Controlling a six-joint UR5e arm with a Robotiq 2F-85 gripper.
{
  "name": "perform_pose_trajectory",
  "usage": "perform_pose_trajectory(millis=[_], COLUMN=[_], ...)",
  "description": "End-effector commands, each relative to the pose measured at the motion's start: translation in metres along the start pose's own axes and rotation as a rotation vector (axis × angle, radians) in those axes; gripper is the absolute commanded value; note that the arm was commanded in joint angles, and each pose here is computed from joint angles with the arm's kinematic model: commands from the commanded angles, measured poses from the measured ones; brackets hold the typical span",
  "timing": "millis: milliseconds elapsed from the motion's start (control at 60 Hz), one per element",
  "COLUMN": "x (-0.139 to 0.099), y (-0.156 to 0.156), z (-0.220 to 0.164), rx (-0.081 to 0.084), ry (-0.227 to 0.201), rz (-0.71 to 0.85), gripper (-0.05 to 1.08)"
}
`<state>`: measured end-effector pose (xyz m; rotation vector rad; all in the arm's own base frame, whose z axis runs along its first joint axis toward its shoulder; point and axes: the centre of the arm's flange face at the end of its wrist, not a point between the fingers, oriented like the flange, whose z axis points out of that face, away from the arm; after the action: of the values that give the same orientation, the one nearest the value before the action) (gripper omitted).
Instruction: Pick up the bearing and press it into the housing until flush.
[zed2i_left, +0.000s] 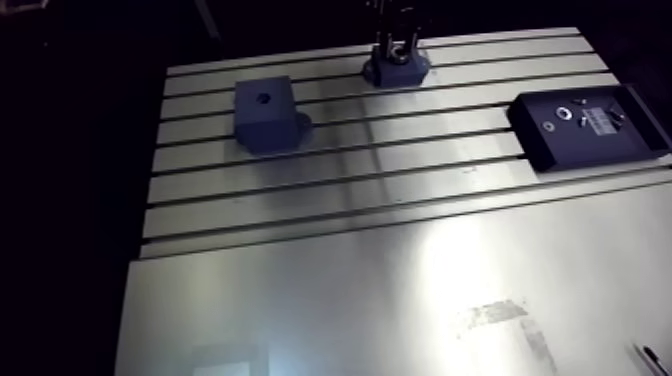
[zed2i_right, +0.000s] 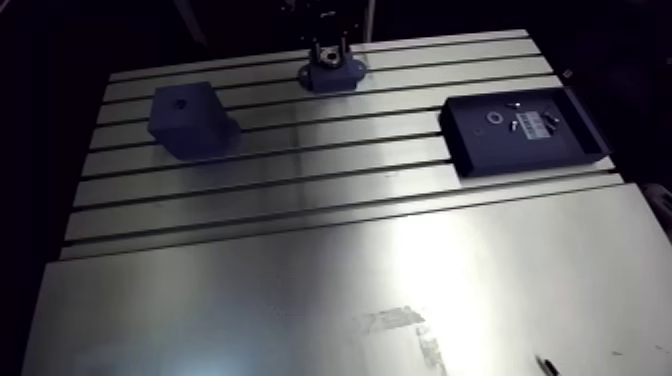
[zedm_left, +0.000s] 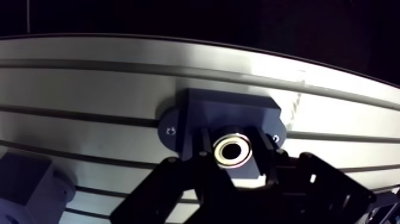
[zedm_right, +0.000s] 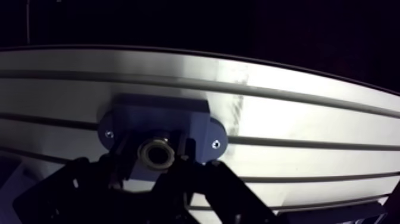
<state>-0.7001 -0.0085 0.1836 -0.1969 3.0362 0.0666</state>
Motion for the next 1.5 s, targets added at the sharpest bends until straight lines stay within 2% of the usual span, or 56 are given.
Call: perform_pose_trajectory(millis=[17, 517, 550, 567, 583, 600, 617, 633, 783, 867, 1017, 1117, 1150, 1167, 1183, 1200, 1217, 1233, 1250, 1267, 1283, 1300, 1317, 1383, 1417, 1500], x=[-0.001, -0.003, -0.003, -0.003, -0.003, -0.003, -0.003, -0.003, -0.003, -0.003, -0.006, -0.008, -0.009, -0.01, -0.01, -0.01, -0.01, -0.01, -0.01, -0.009, -0.009, -0.01, -0.01, -0.011, -0.012, -0.012], y=[0.001, 0.001, 0.001, 0.001, 0.001, 0.001, 0.001, 0.001, 0.002, 0.002, 0.003, 0.004, 0.004, 0.004, 0.004, 0.005, 0.005, 0.005, 0.005, 0.006, 0.006, 0.008, 0.011, 0.014, 0.018, 0.018], z=[0.001, 0.003, 0.003, 0.003, 0.003, 0.003, 0.003, 0.002, -0.003, -0.013, -0.049, -0.072, -0.08, -0.084, -0.084, -0.086, -0.086, -0.087, -0.087, -0.087, -0.087, -0.086, -0.083, -0.083, -0.08, -0.075], rx=[0.001, 0.003, 0.002, 0.002, 0.002, 0.002, 0.002, 0.002, 0.0, -0.001, -0.013, -0.016, -0.017, -0.014, -0.014, -0.014, -0.014, -0.011, -0.011, -0.009, -0.009, -0.008, -0.007, -0.002, 0.004, 0.012], ry=[-0.003, -0.007, -0.006, -0.006, -0.006, -0.006, -0.006, -0.004, 0.002, 0.019, 0.064, 0.079, 0.081, 0.078, 0.078, 0.072, 0.072, 0.069, 0.069, 0.069, 0.069, 0.067, 0.062, 0.059, 0.035, 0.015], rz=[0.0, 0.001, 0.001, 0.001, 0.001, 0.001, 0.001, 0.001, 0.002, 0.003, 0.006, 0.007, 0.007, 0.006, 0.006, 0.009, 0.009, 0.013, 0.013, 0.019, 0.019, 0.021, 0.025, 0.031, 0.04, 0.039], gripper=[0.58, 0.58, 0.54, 0.42, 0.42, 0.19, 0.19, 0.02, 0.0, 0.0, 0.0, 0.01, 0.03, 0.13, 0.13, 0.31, 0.31, 0.62, 0.62, 0.86, 0.86, 0.99, 1.06, 1.07, 1.08, 1.08])
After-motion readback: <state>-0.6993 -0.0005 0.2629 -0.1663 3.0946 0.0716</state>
